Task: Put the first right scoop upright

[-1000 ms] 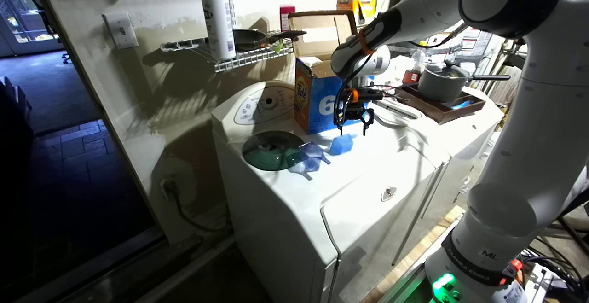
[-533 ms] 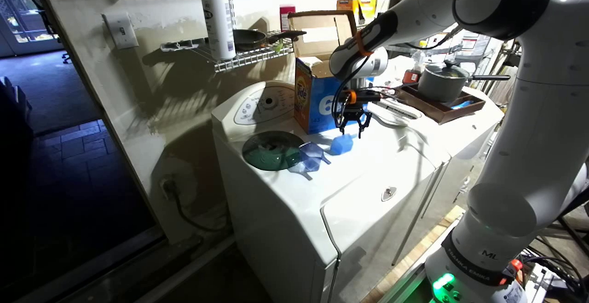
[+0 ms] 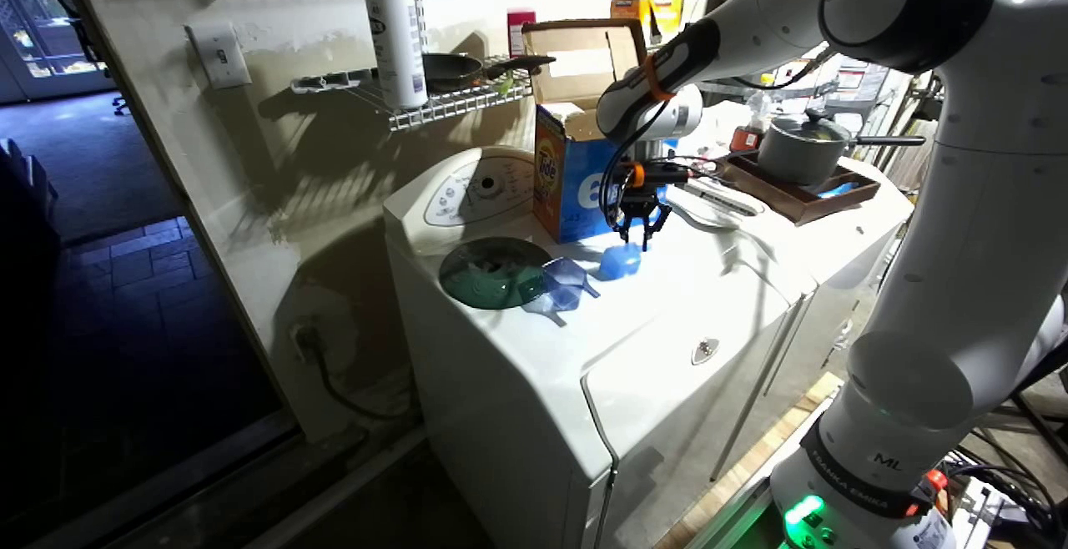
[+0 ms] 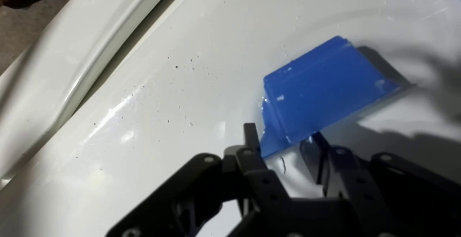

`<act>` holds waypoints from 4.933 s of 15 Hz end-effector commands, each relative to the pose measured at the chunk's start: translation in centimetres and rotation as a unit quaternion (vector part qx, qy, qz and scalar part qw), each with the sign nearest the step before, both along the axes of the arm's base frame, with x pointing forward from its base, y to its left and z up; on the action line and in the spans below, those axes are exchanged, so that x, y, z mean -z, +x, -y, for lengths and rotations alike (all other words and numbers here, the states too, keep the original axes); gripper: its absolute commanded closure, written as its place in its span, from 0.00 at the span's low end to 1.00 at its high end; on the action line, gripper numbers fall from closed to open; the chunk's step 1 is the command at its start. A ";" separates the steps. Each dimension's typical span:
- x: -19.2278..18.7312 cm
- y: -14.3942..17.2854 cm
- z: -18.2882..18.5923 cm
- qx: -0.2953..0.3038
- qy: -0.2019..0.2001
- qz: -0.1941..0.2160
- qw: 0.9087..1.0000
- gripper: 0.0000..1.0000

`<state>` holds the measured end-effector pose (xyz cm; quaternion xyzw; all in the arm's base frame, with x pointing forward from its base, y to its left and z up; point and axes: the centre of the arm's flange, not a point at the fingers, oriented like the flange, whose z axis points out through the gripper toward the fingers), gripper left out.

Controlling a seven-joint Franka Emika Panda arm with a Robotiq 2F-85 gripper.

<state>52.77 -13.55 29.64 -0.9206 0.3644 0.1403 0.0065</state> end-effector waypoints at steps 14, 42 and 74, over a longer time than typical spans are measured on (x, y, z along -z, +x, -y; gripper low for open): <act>-1.2 0.3 -1.7 -0.040 -0.006 0.030 0.999 0.97; -1.7 -5.4 -2.3 -0.394 0.119 0.258 0.874 0.98; 2.0 -4.1 4.2 -0.347 0.227 0.437 0.798 0.98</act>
